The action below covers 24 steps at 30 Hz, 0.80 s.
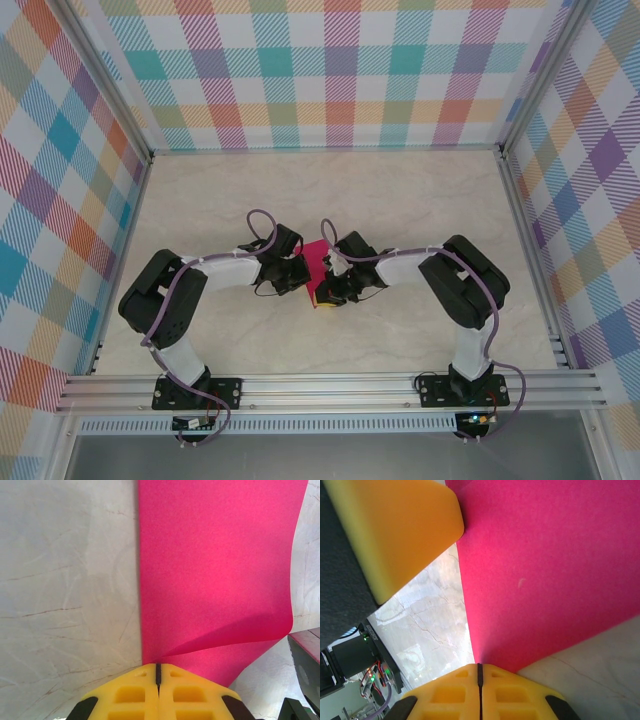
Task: Fold a paper plane with a square sheet of paper (pick it up from the middle)
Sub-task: Third fold the triangle at the center of the table.
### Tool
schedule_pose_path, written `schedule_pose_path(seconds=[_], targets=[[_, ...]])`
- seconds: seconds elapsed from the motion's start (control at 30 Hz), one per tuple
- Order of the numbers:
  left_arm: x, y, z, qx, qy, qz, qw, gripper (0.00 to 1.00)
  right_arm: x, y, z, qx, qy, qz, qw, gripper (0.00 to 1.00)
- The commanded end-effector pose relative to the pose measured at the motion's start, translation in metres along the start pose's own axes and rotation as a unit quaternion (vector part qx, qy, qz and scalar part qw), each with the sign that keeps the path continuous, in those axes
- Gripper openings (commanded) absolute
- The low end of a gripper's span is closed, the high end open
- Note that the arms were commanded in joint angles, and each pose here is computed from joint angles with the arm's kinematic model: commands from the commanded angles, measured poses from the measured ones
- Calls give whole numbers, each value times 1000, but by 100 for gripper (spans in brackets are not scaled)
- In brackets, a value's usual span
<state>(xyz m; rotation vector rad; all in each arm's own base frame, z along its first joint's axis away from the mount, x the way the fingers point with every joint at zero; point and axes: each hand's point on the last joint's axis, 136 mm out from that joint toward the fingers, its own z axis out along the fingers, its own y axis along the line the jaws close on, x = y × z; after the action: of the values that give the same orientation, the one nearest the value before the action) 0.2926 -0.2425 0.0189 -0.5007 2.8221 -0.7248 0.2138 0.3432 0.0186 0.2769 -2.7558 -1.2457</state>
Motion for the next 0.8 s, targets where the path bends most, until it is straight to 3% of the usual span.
schedule_pose_path(seconds=[0.0,0.17,0.37,0.77], targets=[[12,39,2,-75,6,-11,997,1,-1,13,-2,-11,1,-24,1000,7],[8,32,0,-69,4,-2,998,1,-15,24,-22,8,-52,-31,998,11],[2,19,-4,-53,-4,14,998,2,-36,-2,-43,79,-117,7,990,16],[3,24,-4,-69,2,18,997,3,-62,-9,-37,101,-119,24,987,15]])
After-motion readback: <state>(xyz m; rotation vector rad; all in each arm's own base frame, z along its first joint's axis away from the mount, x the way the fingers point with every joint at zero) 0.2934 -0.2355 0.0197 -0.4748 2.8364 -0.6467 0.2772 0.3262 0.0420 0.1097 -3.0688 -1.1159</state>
